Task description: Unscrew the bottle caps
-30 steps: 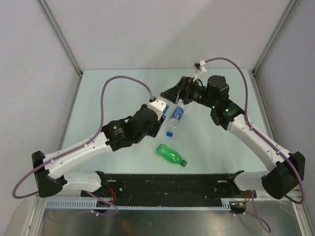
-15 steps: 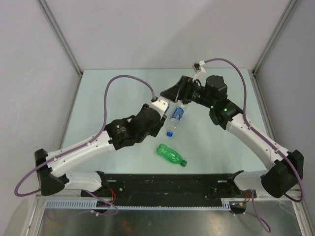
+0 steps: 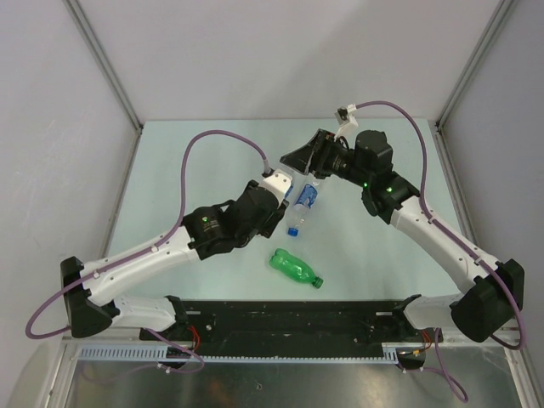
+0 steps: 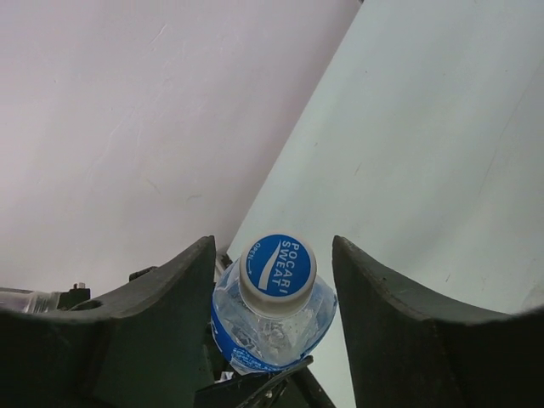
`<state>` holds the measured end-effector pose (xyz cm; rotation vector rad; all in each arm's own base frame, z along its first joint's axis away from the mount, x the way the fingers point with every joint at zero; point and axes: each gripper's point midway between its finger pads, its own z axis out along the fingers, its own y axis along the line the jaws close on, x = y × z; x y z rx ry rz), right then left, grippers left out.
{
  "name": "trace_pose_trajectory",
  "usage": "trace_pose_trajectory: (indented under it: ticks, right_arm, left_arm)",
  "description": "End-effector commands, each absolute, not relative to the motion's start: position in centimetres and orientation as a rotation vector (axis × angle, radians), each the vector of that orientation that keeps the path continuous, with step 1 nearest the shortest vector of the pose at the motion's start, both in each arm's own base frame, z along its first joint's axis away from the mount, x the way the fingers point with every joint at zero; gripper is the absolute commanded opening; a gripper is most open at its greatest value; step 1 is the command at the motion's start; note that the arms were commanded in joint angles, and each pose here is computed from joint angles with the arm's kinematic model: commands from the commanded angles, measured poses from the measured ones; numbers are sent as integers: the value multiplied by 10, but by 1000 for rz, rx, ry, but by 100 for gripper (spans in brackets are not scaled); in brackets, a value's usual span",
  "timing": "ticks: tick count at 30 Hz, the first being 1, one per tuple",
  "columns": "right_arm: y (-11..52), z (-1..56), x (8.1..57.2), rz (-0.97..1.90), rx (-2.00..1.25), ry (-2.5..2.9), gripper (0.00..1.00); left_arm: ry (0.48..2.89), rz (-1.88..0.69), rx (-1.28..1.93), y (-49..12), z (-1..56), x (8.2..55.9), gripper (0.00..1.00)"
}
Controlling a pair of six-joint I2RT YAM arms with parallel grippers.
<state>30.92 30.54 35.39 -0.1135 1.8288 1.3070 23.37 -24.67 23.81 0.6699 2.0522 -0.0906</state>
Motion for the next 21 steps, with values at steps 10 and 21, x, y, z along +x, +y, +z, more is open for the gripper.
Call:
trace_pose_trajectory:
  ticks: [10, 21]
  right_arm:
    - [303, 381, 316, 1308, -97, 1749, 4]
    - [302, 388, 306, 1277, -219, 1702, 0]
  left_arm:
    - [2032, -101, 639, -251, 247, 236, 0]
    - [2026, -173, 657, -255, 245, 229, 0]
